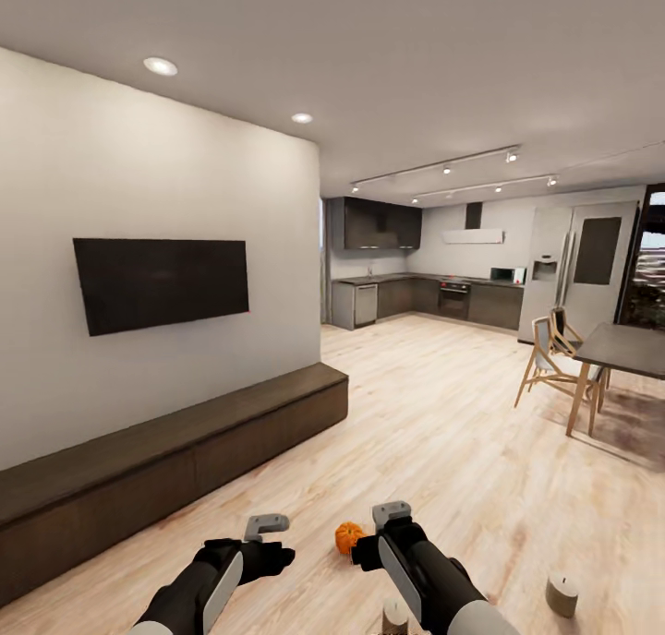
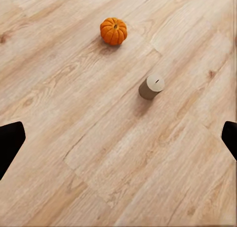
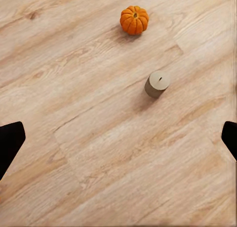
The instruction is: Place each of the two pumpkins and all three candles from the living room inside a cabinet in the living room (use any cabinet), then make sure every cabinet is closed, and position the cauldron so it is next to a table in the living room.
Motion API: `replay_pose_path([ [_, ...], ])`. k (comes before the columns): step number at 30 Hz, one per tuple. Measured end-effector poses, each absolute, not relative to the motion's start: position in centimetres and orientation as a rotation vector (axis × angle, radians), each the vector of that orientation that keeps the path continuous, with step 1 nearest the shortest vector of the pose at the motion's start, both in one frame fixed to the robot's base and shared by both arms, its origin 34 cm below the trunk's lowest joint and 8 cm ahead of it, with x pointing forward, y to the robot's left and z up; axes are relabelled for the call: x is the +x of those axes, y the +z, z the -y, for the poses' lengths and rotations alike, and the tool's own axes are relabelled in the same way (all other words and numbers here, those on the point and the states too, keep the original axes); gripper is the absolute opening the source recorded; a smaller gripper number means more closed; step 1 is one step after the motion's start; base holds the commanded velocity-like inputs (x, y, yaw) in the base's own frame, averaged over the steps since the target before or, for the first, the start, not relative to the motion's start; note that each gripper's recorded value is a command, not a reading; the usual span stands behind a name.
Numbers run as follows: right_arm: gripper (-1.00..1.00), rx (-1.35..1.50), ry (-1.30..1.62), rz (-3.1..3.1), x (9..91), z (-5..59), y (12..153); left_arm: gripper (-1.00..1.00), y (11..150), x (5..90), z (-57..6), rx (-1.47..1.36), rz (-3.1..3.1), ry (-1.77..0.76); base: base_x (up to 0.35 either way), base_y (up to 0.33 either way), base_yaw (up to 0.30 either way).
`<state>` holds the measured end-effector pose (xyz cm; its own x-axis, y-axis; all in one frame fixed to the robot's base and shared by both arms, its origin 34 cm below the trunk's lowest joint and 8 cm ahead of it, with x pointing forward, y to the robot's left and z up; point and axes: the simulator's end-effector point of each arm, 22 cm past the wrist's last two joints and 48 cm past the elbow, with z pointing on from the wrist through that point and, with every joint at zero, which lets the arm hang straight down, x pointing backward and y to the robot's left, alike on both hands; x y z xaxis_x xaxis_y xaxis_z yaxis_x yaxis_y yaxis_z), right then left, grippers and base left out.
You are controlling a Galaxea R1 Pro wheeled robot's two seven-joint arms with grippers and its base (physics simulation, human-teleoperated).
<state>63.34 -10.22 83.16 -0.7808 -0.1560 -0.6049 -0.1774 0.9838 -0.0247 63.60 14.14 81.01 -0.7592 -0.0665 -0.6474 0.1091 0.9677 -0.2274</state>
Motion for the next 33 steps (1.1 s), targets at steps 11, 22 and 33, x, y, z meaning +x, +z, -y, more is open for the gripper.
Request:
replay_pose_path([
  [11,1.00,-0.232,0.045,-2.481,63.34,10.21,83.16,1.00,81.01,63.60,-14.14,0.030,-2.411,-0.329,0.000,0.000,-0.287],
  [22,1.00,-0.232,0.045,-2.481,63.34,10.21,83.16,1.00,81.06,63.63,-14.13,0.030,-2.410,-0.329,0.000,0.000,-0.286],
  [33,1.00,-0.232,0.042,-2.481,63.36,10.27,83.15,1.00,81.11,63.66,-14.12,0.030,-2.409,-0.330,-0.040,0.000,-0.094],
])
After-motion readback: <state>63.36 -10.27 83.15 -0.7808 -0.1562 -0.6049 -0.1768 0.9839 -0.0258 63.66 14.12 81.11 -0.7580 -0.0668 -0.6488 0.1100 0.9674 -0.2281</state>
